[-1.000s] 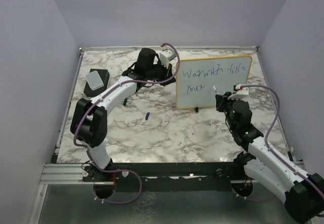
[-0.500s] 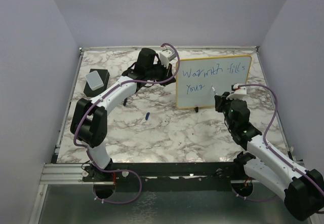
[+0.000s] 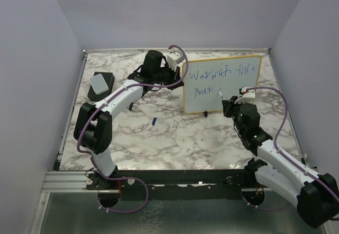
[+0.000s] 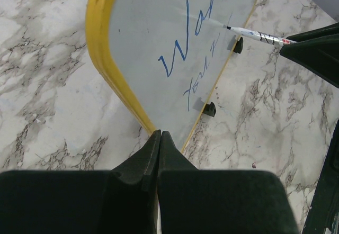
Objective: Write a sentence on the whiteboard
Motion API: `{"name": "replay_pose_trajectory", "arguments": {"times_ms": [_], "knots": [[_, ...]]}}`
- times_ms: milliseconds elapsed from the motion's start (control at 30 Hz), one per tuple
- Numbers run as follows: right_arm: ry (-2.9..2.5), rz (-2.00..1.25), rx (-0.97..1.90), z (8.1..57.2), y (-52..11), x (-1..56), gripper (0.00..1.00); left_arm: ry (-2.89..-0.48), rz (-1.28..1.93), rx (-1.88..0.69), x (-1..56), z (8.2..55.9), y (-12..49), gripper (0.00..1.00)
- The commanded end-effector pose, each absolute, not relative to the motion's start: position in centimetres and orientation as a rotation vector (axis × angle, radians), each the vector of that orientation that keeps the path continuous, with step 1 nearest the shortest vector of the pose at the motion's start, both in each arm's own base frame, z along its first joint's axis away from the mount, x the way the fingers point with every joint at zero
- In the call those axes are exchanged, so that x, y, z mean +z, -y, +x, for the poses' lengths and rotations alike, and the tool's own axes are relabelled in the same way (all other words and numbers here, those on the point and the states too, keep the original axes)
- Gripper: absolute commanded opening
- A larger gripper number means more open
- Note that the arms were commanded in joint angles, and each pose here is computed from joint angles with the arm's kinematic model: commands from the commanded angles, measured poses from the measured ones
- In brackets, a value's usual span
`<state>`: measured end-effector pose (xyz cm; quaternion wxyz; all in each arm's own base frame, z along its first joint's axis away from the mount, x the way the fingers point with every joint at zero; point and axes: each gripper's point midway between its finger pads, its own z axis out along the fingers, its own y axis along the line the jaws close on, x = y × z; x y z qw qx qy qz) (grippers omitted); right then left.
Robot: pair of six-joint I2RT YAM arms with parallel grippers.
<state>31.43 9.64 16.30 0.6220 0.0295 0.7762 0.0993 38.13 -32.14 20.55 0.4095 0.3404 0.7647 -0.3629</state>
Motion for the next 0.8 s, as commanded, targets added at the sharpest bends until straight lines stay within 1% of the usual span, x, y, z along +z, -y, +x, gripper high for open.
{"name": "replay_pose_trajectory", "arguments": {"times_ms": [0,400,767], "knots": [[-1.794,0.058,0.232,31.5,-9.7,16.2,0.01,-1.861,0.876,-0.917,22.9,37.9,32.4,0.0],[-1.809,0.142,0.162,31.3,-8.2,15.7,0.01,-1.861,0.875,-0.915,22.8,37.9,32.3,0.0],[-1.778,0.145,0.157,31.8,-8.1,16.8,0.01,-1.861,0.877,-0.919,22.8,37.9,32.4,0.0]]}}
